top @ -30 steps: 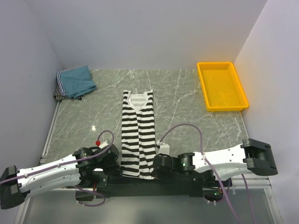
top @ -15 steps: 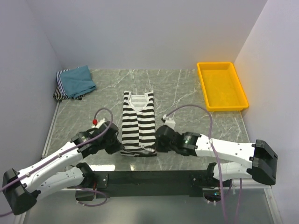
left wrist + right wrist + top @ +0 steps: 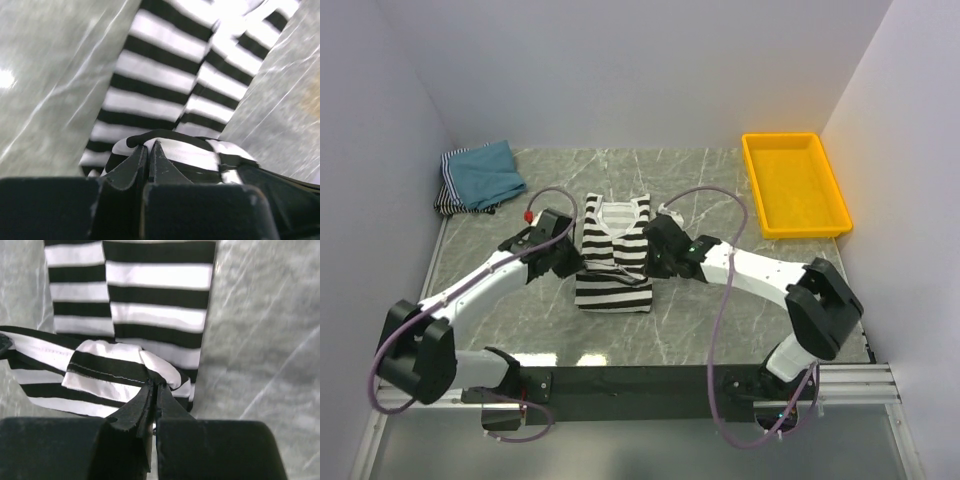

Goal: Fold and stack the tank tops
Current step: Fold the tank top

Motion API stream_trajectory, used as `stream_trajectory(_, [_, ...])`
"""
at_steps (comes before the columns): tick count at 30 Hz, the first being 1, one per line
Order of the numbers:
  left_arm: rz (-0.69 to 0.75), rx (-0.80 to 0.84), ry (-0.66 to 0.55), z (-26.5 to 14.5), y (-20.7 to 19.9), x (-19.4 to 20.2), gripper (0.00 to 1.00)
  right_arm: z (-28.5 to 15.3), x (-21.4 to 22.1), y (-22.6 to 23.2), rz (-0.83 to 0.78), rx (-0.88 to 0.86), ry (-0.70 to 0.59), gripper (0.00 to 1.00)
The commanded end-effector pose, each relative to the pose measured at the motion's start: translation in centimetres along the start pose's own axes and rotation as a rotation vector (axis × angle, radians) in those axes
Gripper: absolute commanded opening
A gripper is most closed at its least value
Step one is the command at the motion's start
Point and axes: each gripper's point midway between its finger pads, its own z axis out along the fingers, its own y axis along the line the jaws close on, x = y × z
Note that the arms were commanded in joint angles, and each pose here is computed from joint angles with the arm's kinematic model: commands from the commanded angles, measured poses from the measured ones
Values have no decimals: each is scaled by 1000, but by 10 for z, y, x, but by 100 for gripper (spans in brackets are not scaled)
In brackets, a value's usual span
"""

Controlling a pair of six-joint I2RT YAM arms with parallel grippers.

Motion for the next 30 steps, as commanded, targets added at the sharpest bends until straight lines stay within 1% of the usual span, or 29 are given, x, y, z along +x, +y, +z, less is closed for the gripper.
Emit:
stream_trajectory(1, [20,133,-65,6,-44,-32,1,5,-33,21,-24,-63,-53,0])
stream_trajectory(3, [19,142,-71,11,-51,-39,1,14,-41,19,-14,-55,-57,0])
stream_trajectory(9, [-1,103,-54,38,-50,-48,0,33,-55,19,1,-48,-50,0])
stream_trajectory(14, [-15,98,-71,47,-53,-58,1,46,-60,13,17,-40,-43,0])
stream_trajectory(15, [-15,108,-70,48,-55,-60,1,48,-62,13,18,-44,-46,3])
stream_trajectory(16, [-13,100,-66,52,-54,-61,1,50,-64,12,23,-44,-46,8])
stream_trajectory(17, [-14,94,-63,54,-54,-61,12,51,-64,11,23,-43,-44,15])
stream_trajectory(18, [-16,92,-65,57,-54,-64,15,52,-66,12,25,-47,-49,26])
stream_trajectory(19, [-12,105,-71,57,-56,-66,25,53,-70,10,30,-45,-56,30])
stream_trajectory(21, [-30,136,-98,53,-61,-78,38,51,-77,10,36,-52,-74,39])
stream_trajectory(22, [-34,146,-111,51,-63,-83,44,49,-81,10,37,-53,-85,41])
stream_trajectory(23, [-35,157,-127,47,-65,-90,52,46,-88,9,32,-49,-104,44])
stream_trajectory(26, [-17,200,-168,28,-79,-105,59,33,-106,11,11,-43,-157,45])
stream_trajectory(28, [-5,215,-182,15,-84,-109,60,26,-114,10,2,-24,-184,45])
stream_trajectory(30, [-1,242,-170,5,-85,-103,58,17,-117,8,-5,-20,-204,45])
